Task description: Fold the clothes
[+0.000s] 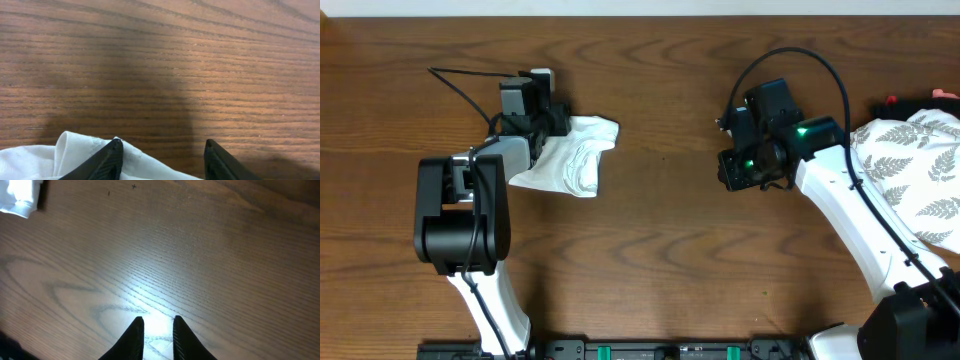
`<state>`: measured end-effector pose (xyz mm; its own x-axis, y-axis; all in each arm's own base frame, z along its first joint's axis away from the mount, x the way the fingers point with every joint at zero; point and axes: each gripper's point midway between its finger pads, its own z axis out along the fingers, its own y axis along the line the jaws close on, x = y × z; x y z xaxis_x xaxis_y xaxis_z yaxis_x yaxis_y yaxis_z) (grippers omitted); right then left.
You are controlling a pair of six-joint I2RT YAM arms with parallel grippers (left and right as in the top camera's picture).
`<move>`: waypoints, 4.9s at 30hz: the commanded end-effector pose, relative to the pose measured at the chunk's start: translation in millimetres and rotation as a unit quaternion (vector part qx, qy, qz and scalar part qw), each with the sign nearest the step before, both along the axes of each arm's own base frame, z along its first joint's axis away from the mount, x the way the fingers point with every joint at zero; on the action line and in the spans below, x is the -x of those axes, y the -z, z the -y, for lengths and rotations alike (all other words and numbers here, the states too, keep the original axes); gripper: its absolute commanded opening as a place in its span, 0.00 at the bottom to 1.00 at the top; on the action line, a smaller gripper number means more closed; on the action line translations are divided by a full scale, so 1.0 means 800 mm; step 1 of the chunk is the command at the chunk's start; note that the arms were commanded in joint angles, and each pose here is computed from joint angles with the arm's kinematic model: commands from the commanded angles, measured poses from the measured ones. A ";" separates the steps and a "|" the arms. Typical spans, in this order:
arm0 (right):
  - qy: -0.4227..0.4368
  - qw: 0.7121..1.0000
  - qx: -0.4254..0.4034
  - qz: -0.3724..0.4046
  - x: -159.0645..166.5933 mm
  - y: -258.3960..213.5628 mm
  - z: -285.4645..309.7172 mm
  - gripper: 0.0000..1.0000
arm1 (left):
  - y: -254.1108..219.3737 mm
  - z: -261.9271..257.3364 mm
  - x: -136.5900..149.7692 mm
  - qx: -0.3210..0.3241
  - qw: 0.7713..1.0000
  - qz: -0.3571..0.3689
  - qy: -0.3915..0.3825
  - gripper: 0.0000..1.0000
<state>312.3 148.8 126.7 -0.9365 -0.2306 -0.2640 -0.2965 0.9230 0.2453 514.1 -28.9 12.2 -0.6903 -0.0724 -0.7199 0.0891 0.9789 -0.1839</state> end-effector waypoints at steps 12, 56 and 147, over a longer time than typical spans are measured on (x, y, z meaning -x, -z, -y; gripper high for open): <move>0.004 1.000 0.000 -0.004 0.007 -0.003 0.001 0.18 | -0.199 0.035 0.015 0.027 0.991 0.124 0.049 0.57; -0.023 0.999 0.023 -0.005 0.014 0.000 0.009 0.21 | -0.102 -0.014 0.187 0.265 0.873 -0.265 -0.313 0.98; -0.004 1.000 0.022 -0.019 0.018 0.002 0.011 0.21 | -0.193 -0.359 0.152 0.101 0.876 0.135 -0.451 0.06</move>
